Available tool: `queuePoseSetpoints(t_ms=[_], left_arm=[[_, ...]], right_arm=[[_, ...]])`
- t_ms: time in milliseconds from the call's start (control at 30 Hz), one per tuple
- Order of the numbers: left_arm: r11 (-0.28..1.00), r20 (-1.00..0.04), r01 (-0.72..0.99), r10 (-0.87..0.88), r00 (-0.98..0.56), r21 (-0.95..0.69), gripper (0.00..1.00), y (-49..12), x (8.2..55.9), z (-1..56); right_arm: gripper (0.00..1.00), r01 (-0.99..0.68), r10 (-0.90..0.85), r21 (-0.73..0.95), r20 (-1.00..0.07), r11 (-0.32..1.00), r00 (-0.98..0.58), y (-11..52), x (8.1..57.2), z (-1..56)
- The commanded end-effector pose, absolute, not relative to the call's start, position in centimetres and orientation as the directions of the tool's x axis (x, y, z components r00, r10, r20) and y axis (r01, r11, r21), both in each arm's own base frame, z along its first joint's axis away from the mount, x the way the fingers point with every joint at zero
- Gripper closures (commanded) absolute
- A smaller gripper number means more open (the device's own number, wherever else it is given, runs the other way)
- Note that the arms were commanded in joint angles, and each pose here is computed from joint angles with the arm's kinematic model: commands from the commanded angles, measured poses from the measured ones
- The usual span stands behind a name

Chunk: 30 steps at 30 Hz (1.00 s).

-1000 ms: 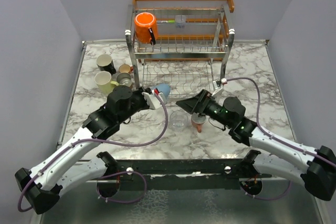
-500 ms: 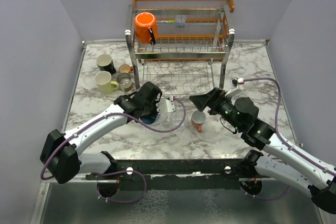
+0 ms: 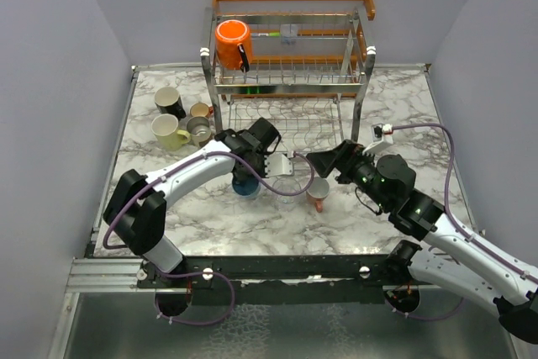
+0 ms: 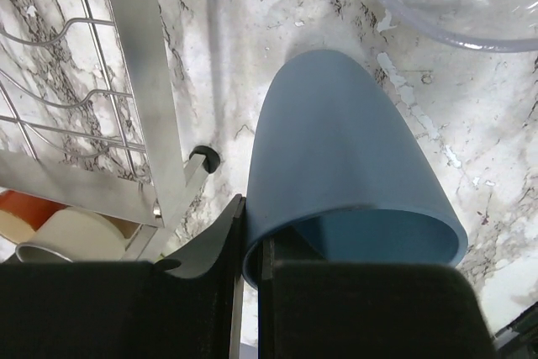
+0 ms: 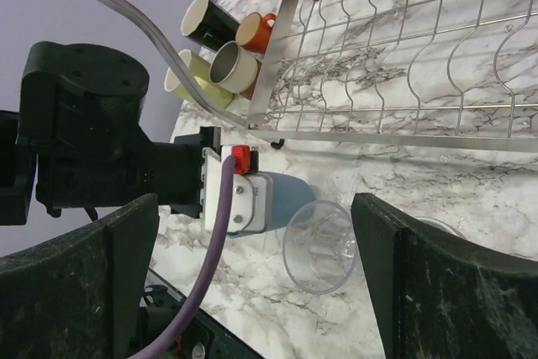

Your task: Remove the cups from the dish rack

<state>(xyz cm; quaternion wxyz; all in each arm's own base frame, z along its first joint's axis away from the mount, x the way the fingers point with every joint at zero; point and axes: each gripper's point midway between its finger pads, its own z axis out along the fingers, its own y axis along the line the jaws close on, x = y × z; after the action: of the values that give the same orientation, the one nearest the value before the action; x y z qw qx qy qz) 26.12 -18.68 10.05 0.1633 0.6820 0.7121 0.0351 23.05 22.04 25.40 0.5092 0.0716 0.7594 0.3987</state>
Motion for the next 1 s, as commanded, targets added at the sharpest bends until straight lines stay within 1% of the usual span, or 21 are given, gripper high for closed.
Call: queuePoseSetpoints(t_ms=[0, 67, 233, 267, 400, 433, 500, 567, 667, 800, 967], left_arm=[[0.036, -0.198, 0.971, 0.980, 0.012, 0.235, 0.85, -19.7, 25.8, 11.2], [0.037, -0.219, 0.970, 0.976, 0.016, 0.238, 0.65, -20.2, 26.0, 11.6], [0.060, -0.275, 0.957, 0.961, 0.021, 0.283, 0.42, -21.1, 26.8, 13.1], [0.064, -0.285, 0.953, 0.958, 0.025, 0.297, 0.39, -21.2, 27.0, 13.6], [0.095, -0.334, 0.925, 0.942, 0.037, 0.369, 0.35, -21.3, 27.6, 16.3], [0.101, -0.343, 0.915, 0.938, 0.042, 0.390, 0.32, -21.1, 27.6, 17.1], [0.123, -0.371, 0.896, 0.927, 0.050, 0.427, 0.29, -20.6, 27.4, 18.9], [0.142, -0.398, 0.877, 0.915, 0.059, 0.458, 0.19, -19.9, 26.9, 20.5], [0.173, -0.431, 0.856, 0.900, 0.063, 0.487, 0.11, -18.4, 25.4, 21.9], [0.200, -0.454, 0.847, 0.889, 0.054, 0.492, 0.09, -16.0, 22.8, 21.4], [0.217, -0.457, 0.848, 0.889, 0.033, 0.484, 0.09, -13.8, 20.5, 19.4]], right_arm=[[0.04, -0.303, 0.535, 0.671, -0.731, 0.677, -0.423, 21.2, 23.3, 27.3], [0.04, -0.306, 0.535, 0.670, -0.732, 0.676, -0.421, 21.3, 23.4, 27.4], [0.03, -0.315, 0.531, 0.663, -0.740, 0.679, -0.413, 21.5, 23.5, 28.0], [0.02, -0.326, 0.527, 0.658, -0.746, 0.679, -0.407, 21.5, 23.6, 28.3], [0.00, -0.376, 0.510, 0.634, -0.770, 0.675, -0.384, 21.9, 23.5, 30.2], [0.00, -0.395, 0.509, 0.628, -0.776, 0.670, -0.372, 22.1, 23.6, 31.1], [0.00, -0.435, 0.501, 0.611, -0.791, 0.661, -0.349, 22.5, 23.6, 32.9], [0.00, -0.464, 0.486, 0.585, -0.811, 0.665, -0.326, 23.1, 24.1, 34.6], [0.00, -0.519, 0.469, 0.538, -0.840, 0.664, -0.272, 24.3, 25.1, 38.9], [0.00, -0.571, 0.398, 0.453, -0.889, 0.685, -0.227, 27.0, 27.4, 43.1], [0.00, -0.553, 0.291, 0.339, -0.940, 0.761, -0.176, 30.6, 32.6, 45.9]])
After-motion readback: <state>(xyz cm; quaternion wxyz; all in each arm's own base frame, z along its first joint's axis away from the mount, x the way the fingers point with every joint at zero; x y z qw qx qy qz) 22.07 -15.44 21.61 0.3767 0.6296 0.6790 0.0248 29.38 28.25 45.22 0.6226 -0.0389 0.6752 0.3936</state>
